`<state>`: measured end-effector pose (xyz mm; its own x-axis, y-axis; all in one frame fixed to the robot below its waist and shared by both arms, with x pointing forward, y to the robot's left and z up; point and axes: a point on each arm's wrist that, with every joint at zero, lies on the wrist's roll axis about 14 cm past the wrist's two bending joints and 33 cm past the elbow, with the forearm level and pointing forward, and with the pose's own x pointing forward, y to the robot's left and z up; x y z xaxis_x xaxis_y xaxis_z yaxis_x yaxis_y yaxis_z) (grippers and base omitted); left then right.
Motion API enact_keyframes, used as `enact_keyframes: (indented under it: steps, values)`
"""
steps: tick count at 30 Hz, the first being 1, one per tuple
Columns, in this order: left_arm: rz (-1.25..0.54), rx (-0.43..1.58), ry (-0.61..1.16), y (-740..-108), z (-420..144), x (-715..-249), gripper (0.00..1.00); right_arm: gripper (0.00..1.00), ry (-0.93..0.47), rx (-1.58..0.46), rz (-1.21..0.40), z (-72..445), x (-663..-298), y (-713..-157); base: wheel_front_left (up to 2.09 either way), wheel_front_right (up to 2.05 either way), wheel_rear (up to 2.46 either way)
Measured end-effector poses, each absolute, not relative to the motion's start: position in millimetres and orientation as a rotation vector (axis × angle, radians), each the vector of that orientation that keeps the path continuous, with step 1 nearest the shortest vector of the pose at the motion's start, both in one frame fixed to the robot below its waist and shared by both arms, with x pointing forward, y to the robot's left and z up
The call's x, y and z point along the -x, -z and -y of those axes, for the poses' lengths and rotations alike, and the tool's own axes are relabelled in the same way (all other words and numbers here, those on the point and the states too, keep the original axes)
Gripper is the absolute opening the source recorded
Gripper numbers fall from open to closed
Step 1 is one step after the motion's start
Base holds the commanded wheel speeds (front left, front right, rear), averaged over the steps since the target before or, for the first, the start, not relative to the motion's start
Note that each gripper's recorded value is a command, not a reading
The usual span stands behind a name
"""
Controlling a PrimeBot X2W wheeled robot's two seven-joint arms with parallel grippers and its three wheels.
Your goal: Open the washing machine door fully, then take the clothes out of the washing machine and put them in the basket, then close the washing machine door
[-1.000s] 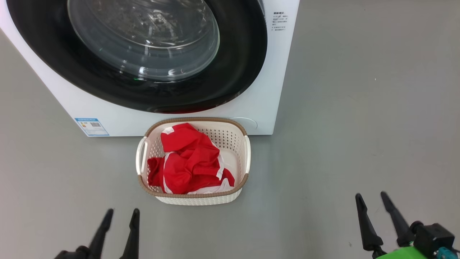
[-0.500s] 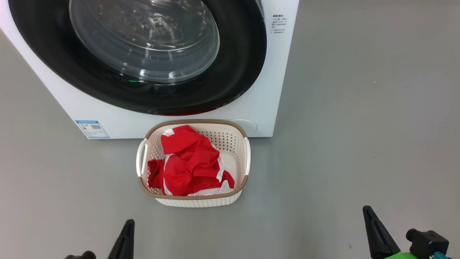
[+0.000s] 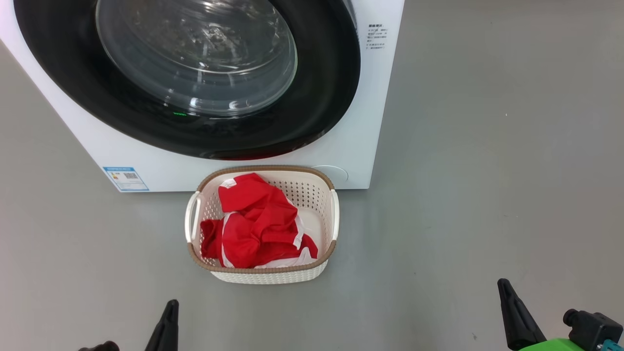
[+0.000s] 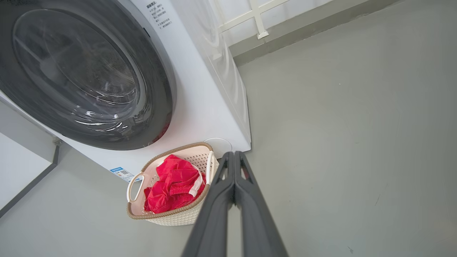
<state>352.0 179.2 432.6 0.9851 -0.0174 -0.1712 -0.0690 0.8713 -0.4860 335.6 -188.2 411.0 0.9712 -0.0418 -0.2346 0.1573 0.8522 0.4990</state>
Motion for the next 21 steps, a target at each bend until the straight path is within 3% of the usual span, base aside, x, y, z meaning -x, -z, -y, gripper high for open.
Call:
enact_keyframes:
  steps: [21]
  values:
    - [-0.175,0.721,-0.068,-435.9,-183.0,-354.2,0.00,0.00,0.145,-0.746,-0.200,193.1,-341.6,-418.6,0.00,0.00,0.00]
